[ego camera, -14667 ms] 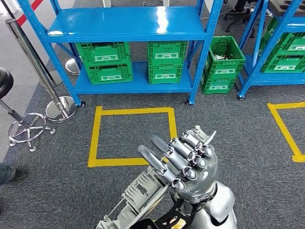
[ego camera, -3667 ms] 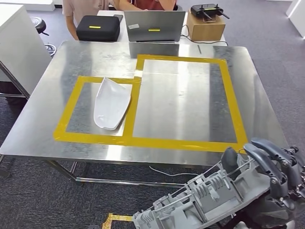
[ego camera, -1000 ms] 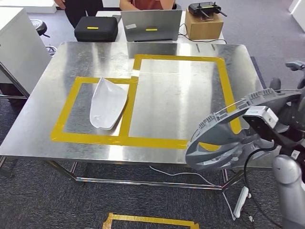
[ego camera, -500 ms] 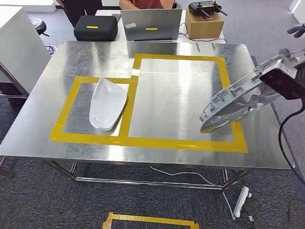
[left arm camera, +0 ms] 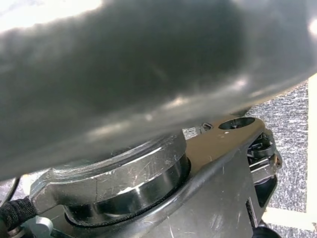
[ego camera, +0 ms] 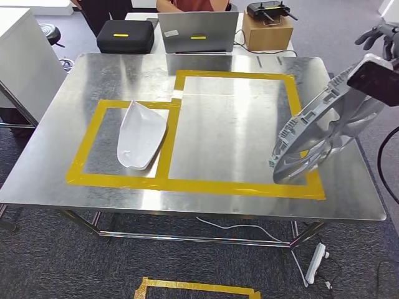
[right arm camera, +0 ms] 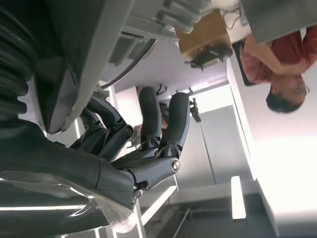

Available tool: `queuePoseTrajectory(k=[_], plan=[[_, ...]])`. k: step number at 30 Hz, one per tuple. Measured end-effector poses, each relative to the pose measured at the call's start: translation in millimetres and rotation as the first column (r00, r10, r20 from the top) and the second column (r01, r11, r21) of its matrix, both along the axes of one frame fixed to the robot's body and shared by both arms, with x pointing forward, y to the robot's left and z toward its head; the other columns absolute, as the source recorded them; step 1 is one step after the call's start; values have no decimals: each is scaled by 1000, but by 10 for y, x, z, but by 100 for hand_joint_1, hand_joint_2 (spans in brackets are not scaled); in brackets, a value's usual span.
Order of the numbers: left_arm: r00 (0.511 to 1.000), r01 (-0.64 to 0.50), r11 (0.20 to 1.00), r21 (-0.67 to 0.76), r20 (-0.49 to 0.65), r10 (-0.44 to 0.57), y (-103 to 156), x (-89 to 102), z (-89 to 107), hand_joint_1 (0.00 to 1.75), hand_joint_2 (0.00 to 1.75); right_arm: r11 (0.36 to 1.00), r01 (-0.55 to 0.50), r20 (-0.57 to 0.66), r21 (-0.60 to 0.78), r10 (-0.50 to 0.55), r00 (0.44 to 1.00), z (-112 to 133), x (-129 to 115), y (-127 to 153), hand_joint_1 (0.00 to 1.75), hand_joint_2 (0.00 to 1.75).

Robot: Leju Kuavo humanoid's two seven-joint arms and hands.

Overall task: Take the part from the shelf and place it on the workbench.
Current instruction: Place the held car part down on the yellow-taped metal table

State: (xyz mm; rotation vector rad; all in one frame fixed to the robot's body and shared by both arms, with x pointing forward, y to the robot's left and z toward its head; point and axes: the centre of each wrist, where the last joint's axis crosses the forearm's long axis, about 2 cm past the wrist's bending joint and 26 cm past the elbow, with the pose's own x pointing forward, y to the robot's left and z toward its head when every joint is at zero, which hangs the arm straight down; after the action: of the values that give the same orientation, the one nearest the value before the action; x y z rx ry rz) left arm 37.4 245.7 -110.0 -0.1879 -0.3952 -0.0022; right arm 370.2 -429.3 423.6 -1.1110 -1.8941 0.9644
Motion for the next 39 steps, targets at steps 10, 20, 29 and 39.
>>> queuePoseTrajectory(k=[10, 20, 29, 39], plan=[[1000, 2, 1000, -3, -3, -2, 11, -14, -2, 0, 0, 998, -62, -164, 19, 65, 984, 10, 134, -189, 175, 175], [1000, 7, 1000, 1, -2, -7, 27, -20, -4, 0, 0, 996, -83, -233, 24, 86, 969, -67, 198, -222, 175, 175], [1000, 18, 1000, 3, 1, -18, 45, -21, -6, 0, 0, 989, -134, -284, 58, 145, 948, -167, 299, -177, 175, 175], [999, 33, 999, 13, -13, -32, 75, -14, -7, 0, 0, 998, -62, -161, -12, 59, 985, -356, 497, 200, 175, 175]])
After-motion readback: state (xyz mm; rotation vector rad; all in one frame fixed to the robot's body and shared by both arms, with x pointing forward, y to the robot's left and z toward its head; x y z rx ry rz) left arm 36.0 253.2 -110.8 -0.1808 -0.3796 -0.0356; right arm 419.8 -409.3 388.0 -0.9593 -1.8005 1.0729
